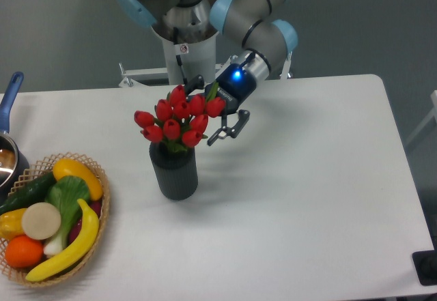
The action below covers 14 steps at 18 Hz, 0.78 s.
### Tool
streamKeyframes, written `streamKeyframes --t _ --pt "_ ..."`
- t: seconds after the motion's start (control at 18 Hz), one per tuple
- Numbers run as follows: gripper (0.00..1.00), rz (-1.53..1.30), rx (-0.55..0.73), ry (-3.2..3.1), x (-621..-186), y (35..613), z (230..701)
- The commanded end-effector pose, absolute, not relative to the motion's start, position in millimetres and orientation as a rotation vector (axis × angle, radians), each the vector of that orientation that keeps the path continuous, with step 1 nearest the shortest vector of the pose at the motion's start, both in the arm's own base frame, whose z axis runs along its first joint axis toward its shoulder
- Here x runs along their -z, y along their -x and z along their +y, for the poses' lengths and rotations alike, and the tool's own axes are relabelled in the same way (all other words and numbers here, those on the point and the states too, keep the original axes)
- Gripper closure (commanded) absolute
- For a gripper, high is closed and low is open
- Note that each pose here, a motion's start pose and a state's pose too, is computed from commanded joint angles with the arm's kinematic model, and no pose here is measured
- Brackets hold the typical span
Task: Insert the flowers into the vase
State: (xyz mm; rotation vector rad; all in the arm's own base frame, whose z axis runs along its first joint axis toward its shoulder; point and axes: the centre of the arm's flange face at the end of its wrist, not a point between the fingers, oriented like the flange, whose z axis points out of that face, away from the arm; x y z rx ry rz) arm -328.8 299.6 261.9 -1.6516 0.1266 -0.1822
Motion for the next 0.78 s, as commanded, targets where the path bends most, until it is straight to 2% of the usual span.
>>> streamKeyframes --t 0.33,0.61,0.78 --pt "0.00 0.078 0.084 1.735 -265.4 340.4 264.0" --pt "0.00 0.134 -0.114 2.015 -291.8 363.0 229.8" --pt "0.00 0.158 -0.188 2.207 -301.4 384.1 218.3"
